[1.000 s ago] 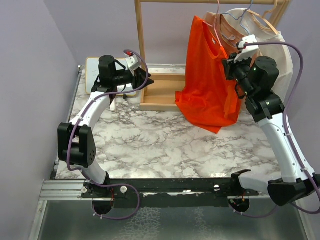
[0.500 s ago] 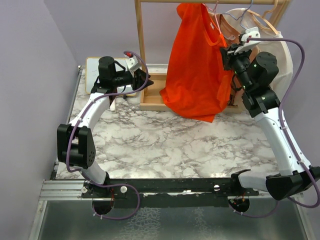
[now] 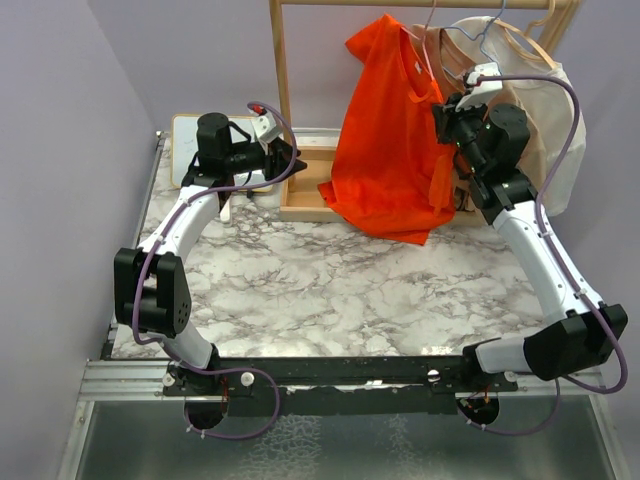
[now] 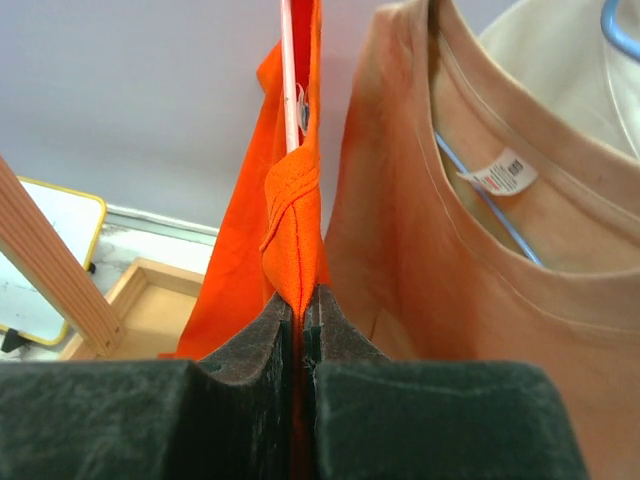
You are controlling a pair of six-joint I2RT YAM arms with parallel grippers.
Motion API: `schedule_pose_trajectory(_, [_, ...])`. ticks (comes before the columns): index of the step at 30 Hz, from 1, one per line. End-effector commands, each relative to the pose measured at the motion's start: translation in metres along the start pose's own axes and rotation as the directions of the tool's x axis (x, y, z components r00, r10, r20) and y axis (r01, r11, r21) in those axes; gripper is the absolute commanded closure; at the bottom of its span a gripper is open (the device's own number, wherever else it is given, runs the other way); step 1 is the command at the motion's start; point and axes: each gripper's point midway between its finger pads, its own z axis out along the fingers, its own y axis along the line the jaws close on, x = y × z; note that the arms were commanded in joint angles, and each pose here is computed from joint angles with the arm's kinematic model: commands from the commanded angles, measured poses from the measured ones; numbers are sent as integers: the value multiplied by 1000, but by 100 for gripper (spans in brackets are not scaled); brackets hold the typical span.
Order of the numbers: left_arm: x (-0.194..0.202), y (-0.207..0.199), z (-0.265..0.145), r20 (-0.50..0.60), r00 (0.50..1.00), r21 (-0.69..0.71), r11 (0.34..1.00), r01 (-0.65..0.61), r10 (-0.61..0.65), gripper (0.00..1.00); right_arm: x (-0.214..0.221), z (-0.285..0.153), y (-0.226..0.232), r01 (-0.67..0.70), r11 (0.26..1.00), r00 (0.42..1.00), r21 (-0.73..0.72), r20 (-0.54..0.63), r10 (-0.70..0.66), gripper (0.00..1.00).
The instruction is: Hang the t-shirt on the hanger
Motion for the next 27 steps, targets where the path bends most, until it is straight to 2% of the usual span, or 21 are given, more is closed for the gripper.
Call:
schedule_pose_trajectory(1, [-5,-1,-6,-2,1000,-14,1000,-23,23,59,-15,-3,-14,-53,998,996,45,76,50,99])
schedule_pose_trajectory(7, [8,5,-7,-41,999,-63,998,18,-21,58,-4,-12,-21,-66,995,997,74,53,62,98])
schedule_pose_trajectory(11, [16,14,-10,-77,996,-123,992,42,-51,58,2,-20,-25,-66,993,998,100,28,63,75])
schedule_pose_trajectory(14, [23,16,-12,-101,993,-143,989,42,-57,58,3,-27,-28,-57,991,998,120,21,55,52])
schedule_pose_trajectory(16, [25,16,-13,-108,992,-148,988,44,-60,58,0,-34,-30,-49,991,999,126,27,46,40])
schedule_pose_trajectory(19, [27,15,-13,-111,992,-148,988,52,-68,58,-5,-44,-27,-42,993,998,110,41,37,12])
schedule_pose_trajectory(21, [27,15,-13,-108,991,-152,987,59,-76,58,-9,-52,-25,-40,994,998,100,48,35,2])
schedule_pose_trajectory(27, [26,17,-13,-105,990,-168,983,76,-94,58,-25,-92,-27,-28,994,997,110,71,20,0])
